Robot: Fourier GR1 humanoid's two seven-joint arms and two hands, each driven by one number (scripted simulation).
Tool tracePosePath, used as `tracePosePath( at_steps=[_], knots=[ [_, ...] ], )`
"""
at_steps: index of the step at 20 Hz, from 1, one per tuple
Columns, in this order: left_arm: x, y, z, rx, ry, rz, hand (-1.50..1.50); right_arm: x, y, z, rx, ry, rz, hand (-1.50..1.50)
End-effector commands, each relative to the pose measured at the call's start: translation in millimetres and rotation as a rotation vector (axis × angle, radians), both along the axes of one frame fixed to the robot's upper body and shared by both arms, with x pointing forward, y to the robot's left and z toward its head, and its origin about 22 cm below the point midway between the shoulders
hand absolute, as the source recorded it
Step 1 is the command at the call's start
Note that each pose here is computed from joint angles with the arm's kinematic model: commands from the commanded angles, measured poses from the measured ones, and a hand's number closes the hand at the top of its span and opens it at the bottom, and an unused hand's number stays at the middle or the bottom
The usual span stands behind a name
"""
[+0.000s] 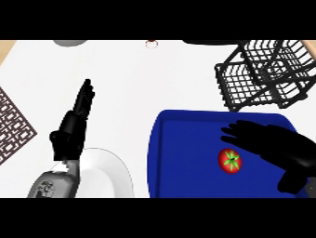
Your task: Pick the tomato from the tray and place it in the tiered basket
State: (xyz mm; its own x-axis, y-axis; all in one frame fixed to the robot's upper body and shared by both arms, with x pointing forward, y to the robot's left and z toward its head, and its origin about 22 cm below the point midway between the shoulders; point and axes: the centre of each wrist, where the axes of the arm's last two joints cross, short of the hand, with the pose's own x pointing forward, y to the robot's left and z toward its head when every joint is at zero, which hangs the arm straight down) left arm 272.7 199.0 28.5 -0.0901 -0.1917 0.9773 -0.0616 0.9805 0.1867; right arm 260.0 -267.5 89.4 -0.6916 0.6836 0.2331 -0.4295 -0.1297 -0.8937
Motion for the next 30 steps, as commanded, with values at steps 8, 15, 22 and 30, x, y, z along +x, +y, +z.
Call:
tracePosePath(
  at_steps=[8,15,22,30],
  knots=[
    [-4.6,0.2,-0.2,-0.009,-0.006,-0.004,0.00,13.7,26.3,-23.9,-0.006,0.064,0.022,-1.50],
    [-11.8,-11.7,-4.5,-0.010,0.013,0.009,0.00,-8.2,6.4,-37.7,-0.007,0.061,0.017,-1.50],
    [-1.3,8.3,-3.4,-0.014,0.015,-0.003,0.00,7.4,27.7,-64.3,0.020,0.090,0.010,-1.50],
    [-0.7,-4.1,-3.4,0.010,0.003,0.005,0.00,4.1,6.7,-79.1,0.112,0.036,-0.023,1.50]
  ],
)
